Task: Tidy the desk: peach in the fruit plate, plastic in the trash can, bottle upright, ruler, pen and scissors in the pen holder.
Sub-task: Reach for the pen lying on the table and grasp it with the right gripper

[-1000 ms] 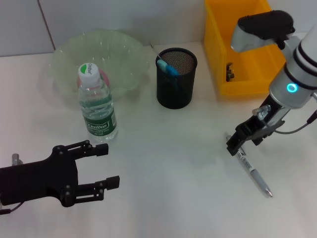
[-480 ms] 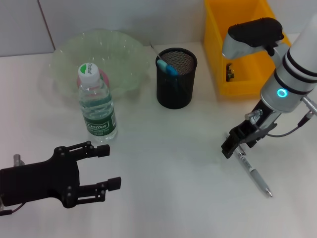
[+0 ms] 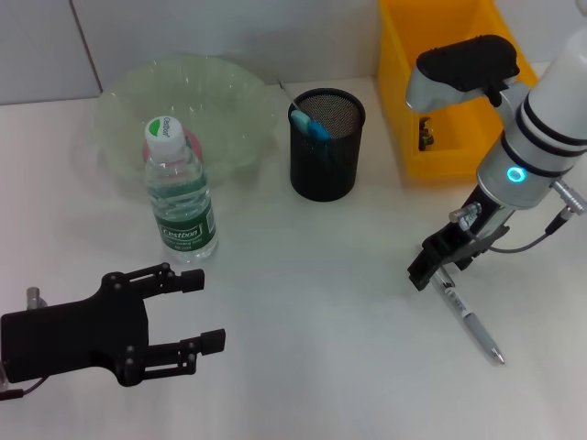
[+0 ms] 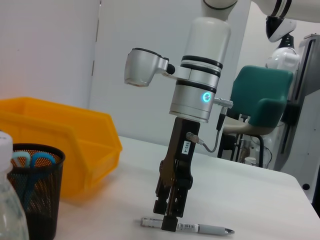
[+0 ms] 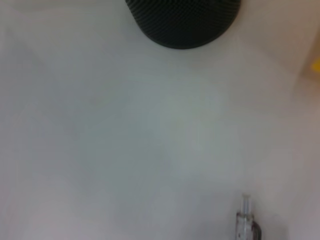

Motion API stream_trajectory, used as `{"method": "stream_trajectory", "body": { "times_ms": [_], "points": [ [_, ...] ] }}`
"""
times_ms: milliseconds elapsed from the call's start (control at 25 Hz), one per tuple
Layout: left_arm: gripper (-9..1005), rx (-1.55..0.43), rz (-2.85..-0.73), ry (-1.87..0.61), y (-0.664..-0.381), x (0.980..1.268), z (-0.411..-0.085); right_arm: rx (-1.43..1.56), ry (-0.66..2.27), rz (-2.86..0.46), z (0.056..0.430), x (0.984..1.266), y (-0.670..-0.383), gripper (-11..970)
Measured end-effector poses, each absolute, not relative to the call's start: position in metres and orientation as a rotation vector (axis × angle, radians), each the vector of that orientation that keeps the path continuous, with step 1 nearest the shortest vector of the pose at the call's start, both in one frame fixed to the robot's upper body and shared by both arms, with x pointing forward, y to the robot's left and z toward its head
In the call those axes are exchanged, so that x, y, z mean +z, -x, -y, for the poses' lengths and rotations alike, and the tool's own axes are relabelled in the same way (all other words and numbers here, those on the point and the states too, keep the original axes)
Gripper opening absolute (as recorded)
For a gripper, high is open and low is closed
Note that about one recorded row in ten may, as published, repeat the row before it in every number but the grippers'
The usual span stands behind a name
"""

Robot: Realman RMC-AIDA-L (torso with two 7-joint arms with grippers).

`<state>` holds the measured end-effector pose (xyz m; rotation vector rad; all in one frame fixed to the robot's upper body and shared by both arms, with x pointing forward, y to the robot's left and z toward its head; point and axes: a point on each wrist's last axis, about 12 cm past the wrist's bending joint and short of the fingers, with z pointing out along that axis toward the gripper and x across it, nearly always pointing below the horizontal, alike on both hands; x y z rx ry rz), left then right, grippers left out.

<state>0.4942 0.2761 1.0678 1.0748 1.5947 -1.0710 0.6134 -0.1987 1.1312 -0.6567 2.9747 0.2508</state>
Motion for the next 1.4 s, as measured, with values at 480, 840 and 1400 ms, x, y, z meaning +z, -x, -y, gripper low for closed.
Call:
{"method": "stream_trajectory", "body": {
  "times_ms": [480, 840, 1400],
  "points": [
    [788, -1.071, -1.595, -1.073, -0.494, 1.068, -0.276, 0.226, 0.676, -2.969, 0.197, 1.128, -0.614, 712],
    [788, -1.071, -1.594, -1.071, -0.494, 1.068, -0.276, 0.170, 0.708, -2.964, 0.195, 1.131, -0.616, 713],
    [788, -1.073, -1.592, -1.071, -0.494, 1.068, -0.276, 0.105, 0.772, -2.960, 0.187, 1.134, -0.618, 712]
  ]
}}
